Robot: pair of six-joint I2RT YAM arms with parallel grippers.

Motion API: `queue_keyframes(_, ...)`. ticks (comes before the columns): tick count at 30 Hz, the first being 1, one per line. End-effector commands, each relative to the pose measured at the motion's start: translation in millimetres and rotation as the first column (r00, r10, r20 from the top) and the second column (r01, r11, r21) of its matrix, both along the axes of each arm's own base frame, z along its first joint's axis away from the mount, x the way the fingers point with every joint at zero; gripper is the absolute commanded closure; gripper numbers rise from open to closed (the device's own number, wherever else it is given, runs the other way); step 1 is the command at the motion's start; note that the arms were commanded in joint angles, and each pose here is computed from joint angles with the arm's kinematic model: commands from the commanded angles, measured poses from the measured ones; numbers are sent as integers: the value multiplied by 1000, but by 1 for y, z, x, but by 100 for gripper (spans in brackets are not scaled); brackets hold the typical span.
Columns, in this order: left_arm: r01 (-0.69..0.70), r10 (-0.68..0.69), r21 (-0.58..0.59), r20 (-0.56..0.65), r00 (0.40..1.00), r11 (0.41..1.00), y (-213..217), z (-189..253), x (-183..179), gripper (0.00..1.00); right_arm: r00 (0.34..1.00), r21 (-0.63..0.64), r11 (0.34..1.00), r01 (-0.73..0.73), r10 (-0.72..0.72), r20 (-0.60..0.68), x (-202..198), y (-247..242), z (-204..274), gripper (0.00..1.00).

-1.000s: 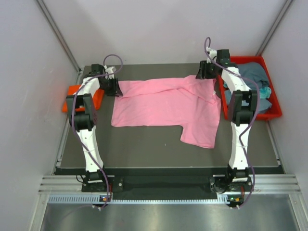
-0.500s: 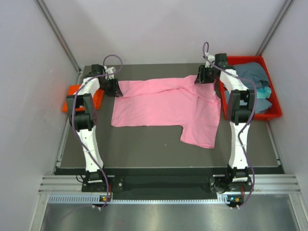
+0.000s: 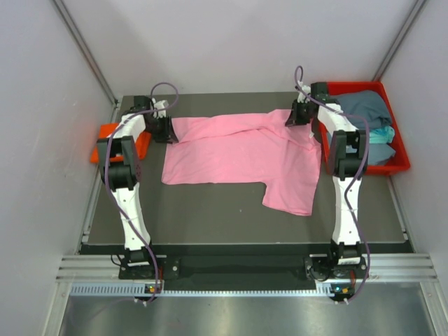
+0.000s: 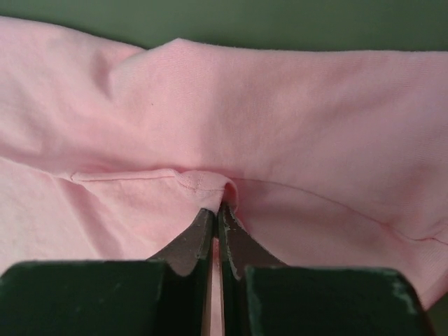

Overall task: Fold and stack the t-shirts
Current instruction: Fold the tshirt

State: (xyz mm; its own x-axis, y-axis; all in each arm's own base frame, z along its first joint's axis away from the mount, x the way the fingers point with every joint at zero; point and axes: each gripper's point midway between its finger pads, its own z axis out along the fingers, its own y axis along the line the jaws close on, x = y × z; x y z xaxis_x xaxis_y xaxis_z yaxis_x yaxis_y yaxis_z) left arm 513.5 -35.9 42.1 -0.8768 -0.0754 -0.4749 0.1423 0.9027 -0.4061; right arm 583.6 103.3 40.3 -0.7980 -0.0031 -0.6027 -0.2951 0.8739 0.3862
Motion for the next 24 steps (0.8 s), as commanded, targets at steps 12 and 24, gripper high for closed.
queue_keyframes(12,-5,9,-95,46,999,995,-10,17,12,62,994,7,1000,-29,28,105,-29,5,88,100)
queue_keyframes(24,-23,31,-135,58,998,991,-2,22,20,62,994,48,993,-104,105,-21,-85,44,67,99)
